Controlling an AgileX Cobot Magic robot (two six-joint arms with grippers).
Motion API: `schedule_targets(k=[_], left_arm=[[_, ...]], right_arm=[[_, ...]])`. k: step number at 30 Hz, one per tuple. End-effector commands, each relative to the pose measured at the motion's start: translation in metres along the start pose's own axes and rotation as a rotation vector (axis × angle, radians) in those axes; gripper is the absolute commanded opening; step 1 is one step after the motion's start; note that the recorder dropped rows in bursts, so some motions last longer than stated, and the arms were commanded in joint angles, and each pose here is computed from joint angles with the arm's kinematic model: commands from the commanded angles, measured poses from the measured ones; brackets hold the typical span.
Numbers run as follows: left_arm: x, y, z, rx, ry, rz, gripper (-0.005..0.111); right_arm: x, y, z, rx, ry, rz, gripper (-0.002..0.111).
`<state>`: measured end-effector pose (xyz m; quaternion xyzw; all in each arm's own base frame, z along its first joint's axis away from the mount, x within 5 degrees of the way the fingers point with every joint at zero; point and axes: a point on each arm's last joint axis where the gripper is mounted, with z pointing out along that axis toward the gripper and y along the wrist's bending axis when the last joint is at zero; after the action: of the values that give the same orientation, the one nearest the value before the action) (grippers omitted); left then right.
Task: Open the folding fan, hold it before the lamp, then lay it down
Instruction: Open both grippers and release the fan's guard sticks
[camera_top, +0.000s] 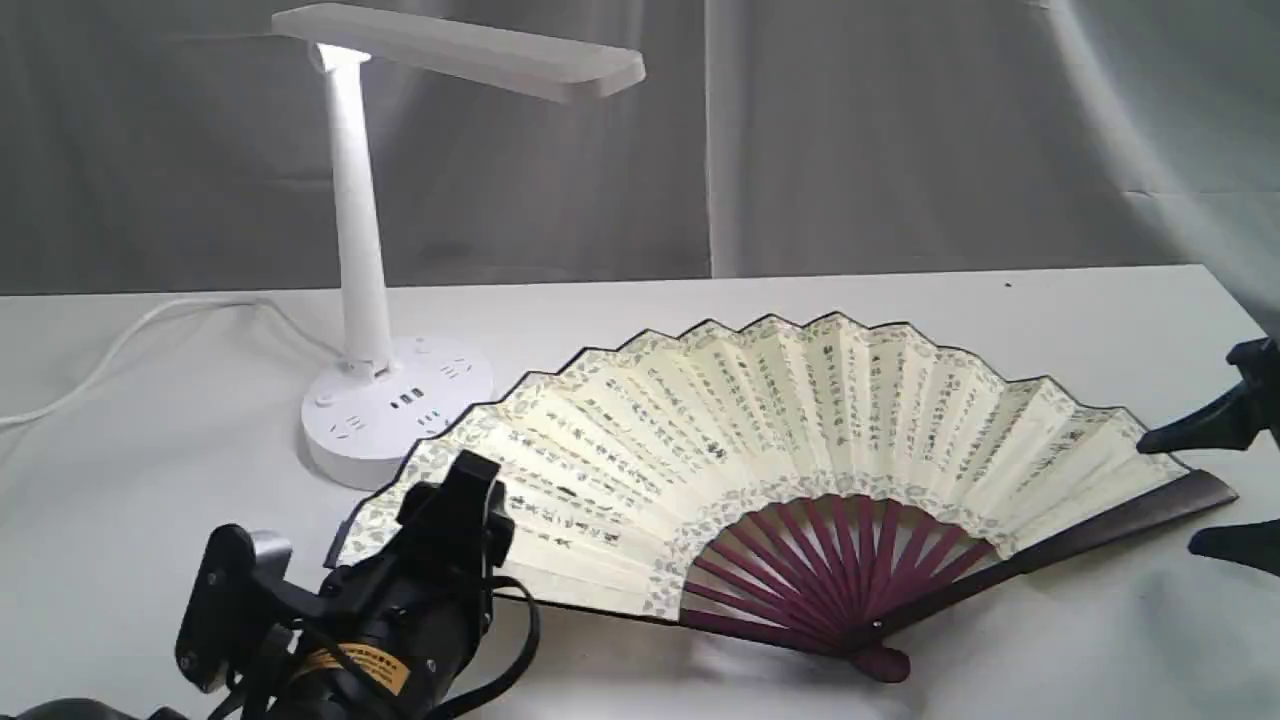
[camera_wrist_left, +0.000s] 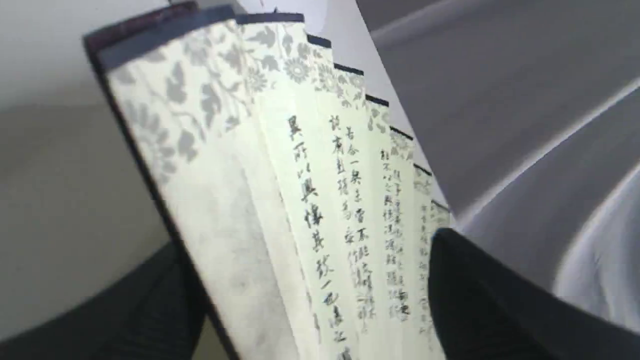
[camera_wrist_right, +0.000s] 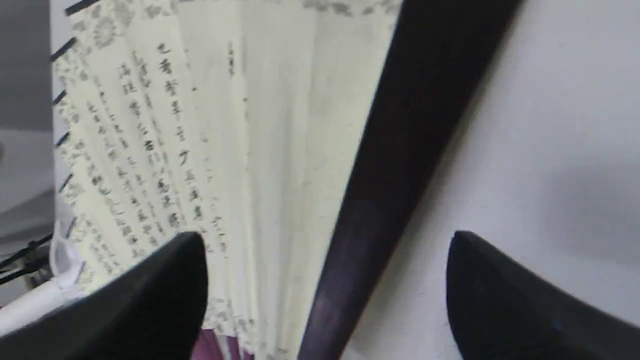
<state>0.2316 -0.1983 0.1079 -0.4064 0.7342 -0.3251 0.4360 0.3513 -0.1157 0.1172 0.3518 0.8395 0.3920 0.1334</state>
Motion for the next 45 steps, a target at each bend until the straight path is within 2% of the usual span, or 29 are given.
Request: schedule_targets(k=[1, 18, 24, 26, 28, 30, 35, 39, 43, 45], left_arm=[[-0.001, -0.003, -0.004, -0.008, 0.032, 0.11, 0.063], [-0.014, -0.008, -0.024, -0.209, 0.113, 0.419, 0.063], [-0.017, -0.015, -0.029, -0.189, 0.128, 0.434, 0.063], [-0.021, -0.02, -0.031, -0.171, 0.136, 0.494, 0.063], [-0.025, -0.025, -0.031, -0.159, 0.183, 0.576, 0.063], [-0.032, -0.029, -0.03, -0.158, 0.245, 0.609, 0.063], [-0.056, -0.03, -0.029, -0.173, 0.384, 0.502, 0.063], [-0.077, -0.028, -0.029, -0.133, 0.528, 0.602, 0.063], [-0.097, -0.021, -0.032, -0.143, 0.64, 0.563, 0.062], [-0.105, -0.016, -0.033, -0.15, 0.681, 0.587, 0.06]], right_arm=[[0.003, 0.002, 0.001, -0.031, 0.027, -0.016, 0.066], [0.007, 0.004, 0.0, -0.048, 0.068, -0.055, 0.063], [0.011, 0.007, 0.002, -0.066, 0.101, -0.076, 0.063], [0.014, 0.011, 0.004, -0.067, 0.114, -0.096, 0.063], [0.018, 0.017, 0.005, -0.063, 0.125, -0.132, 0.062], [0.022, 0.025, 0.007, -0.061, 0.13, -0.169, 0.06], [0.035, 0.05, 0.006, -0.055, 0.134, -0.275, 0.057], [0.048, 0.069, 0.003, -0.012, 0.139, -0.385, 0.055], [0.065, 0.09, 0.004, 0.028, 0.157, -0.493, 0.053], [0.074, 0.097, 0.005, 0.057, 0.172, -0.558, 0.053]])
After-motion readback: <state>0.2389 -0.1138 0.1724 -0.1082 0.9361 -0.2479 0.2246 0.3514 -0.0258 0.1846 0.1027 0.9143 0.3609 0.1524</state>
